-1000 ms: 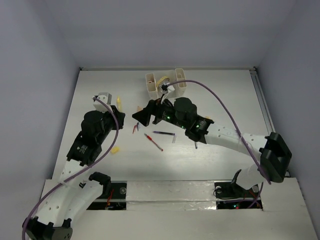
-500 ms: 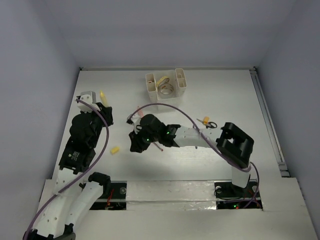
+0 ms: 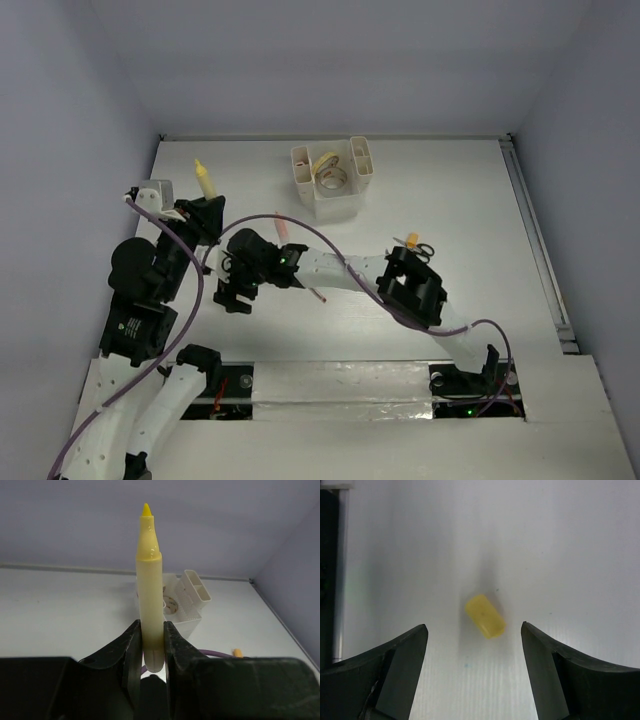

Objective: Sort the stationery into containers
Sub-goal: Pick up the pen cap from the center of the board.

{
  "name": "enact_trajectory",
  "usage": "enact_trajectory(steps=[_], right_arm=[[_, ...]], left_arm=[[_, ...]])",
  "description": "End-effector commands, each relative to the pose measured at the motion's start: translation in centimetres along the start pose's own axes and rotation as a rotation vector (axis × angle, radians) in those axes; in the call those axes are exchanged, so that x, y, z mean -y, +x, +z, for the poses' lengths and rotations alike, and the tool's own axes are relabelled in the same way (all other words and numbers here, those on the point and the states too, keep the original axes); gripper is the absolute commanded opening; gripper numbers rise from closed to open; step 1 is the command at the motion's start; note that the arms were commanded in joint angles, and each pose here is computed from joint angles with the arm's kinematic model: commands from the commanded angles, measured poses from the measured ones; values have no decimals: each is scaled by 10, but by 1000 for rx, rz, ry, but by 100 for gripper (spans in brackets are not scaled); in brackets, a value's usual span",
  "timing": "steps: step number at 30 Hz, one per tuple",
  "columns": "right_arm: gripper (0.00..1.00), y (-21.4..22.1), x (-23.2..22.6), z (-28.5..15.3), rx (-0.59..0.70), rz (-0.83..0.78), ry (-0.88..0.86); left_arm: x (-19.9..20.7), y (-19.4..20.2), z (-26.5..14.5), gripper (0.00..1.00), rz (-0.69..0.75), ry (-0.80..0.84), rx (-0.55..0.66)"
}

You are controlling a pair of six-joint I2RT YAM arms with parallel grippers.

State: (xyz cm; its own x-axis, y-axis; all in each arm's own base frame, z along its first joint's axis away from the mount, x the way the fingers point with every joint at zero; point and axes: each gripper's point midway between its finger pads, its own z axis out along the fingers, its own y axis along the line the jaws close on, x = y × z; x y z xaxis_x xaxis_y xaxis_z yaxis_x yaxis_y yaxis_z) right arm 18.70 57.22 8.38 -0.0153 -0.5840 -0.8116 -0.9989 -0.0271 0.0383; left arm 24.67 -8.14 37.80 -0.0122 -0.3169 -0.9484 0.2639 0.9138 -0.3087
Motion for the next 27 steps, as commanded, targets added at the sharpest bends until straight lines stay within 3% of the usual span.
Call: enact_trajectory(steps=[1,8,20,27], right_arm=[[81,-10,18,2,-33,-111,26],[82,-4,26,22,-119,-208,-33],[80,29,20,37,-198,-212,-99],[69,31,23,52,-166,-190,-91]], left_arm=[[17,-22,-2,0,1,81,76],[22,-33,-10,0,9,98,91],[17,-22,-2,0,15,82,72],[14,-13,3,0,14,76,52]])
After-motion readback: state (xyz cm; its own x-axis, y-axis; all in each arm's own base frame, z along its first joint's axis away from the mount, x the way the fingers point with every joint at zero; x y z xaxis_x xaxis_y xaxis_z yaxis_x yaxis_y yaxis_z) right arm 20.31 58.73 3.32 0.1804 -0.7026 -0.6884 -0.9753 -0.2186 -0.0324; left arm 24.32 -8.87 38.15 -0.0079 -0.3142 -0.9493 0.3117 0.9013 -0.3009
